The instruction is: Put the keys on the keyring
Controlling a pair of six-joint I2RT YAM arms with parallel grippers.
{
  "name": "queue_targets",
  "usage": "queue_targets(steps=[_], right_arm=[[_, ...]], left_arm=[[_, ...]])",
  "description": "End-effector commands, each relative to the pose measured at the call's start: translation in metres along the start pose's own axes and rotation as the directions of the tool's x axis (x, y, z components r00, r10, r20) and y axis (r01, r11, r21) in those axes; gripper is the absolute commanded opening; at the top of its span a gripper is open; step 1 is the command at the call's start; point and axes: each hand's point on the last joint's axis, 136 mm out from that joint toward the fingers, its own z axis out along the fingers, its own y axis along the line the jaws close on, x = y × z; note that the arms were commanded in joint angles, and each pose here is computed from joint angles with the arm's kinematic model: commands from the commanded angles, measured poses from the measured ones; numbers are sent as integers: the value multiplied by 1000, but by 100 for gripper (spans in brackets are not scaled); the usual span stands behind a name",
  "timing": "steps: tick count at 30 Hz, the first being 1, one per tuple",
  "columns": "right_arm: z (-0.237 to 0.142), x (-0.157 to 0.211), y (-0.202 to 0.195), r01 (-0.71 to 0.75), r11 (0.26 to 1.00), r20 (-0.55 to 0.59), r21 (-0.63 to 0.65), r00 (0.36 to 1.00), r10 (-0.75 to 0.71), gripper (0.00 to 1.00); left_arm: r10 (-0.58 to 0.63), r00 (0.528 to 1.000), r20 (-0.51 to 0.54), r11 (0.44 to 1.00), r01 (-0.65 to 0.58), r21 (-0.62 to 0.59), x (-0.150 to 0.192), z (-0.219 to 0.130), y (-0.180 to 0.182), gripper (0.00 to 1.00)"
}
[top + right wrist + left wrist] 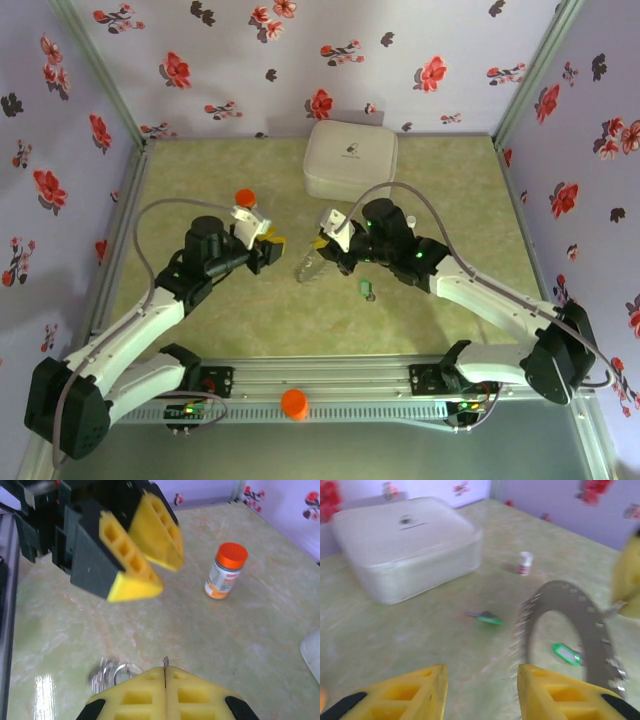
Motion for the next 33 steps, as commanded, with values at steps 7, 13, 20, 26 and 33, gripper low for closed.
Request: queue_targets(steps=[7,13,20,26,33], right_arm=[[-9,-10,37,158,976,44,-146,987,-153,0],[-10,-12,47,189,967,46,-169,982,-184,0],[-7,-11,55,191,963,39,-191,982,-187,0],[-8,-10,51,194,968,42,-156,981,-190,14],[-34,3,28,158,986,98,55,982,-162,38]], left_arm=[[314,933,173,880,-355,316,-1,-2,-78,30],[345,927,145,847,-374,378,11,1,-91,27],[352,924,152,833,-383,399,11,3,-98,11],[329,928,173,835,-372,405,4,-1,-102,0],[178,975,137,902,-217,374,7,-5,-96,0]])
